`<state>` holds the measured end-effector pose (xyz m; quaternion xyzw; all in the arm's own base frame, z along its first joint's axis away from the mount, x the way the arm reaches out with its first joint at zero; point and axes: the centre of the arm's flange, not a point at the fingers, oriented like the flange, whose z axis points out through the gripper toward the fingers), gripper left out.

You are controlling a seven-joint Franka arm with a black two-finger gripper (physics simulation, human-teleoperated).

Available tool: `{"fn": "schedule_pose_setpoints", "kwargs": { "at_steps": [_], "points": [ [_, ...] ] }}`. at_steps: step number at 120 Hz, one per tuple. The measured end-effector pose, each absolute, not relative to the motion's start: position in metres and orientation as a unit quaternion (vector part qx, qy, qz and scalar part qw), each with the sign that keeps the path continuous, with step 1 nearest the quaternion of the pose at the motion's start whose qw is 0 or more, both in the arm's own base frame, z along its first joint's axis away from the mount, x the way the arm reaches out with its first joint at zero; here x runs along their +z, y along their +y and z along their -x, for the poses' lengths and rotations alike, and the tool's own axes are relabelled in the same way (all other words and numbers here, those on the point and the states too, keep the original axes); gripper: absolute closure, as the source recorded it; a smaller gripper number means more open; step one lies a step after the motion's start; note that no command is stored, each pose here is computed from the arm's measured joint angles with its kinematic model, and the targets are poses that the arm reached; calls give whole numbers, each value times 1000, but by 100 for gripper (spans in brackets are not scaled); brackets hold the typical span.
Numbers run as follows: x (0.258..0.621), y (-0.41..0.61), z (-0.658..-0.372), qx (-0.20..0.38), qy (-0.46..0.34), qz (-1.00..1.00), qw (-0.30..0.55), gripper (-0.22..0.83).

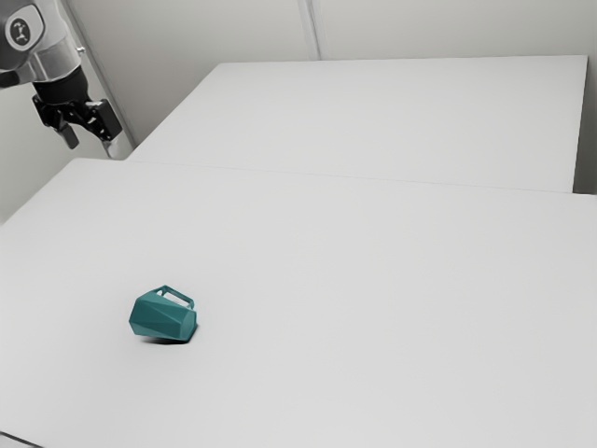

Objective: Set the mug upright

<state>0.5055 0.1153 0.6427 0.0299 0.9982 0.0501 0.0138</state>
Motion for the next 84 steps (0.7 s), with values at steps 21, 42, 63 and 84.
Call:
{"fn": "schedule_pose_setpoints", "kwargs": {
  "at_steps": [21, 42, 63, 84],
  "points": [
    [635, 112, -504, 48, 998, -34, 8, 0],
    [605, 120, -490, 25, 999, -23, -17, 0],
    [547, 166, -460, -106, 991, 64, -42, 0],
    [489, 200, -432, -197, 968, 142, -70, 0]
  ]
}}
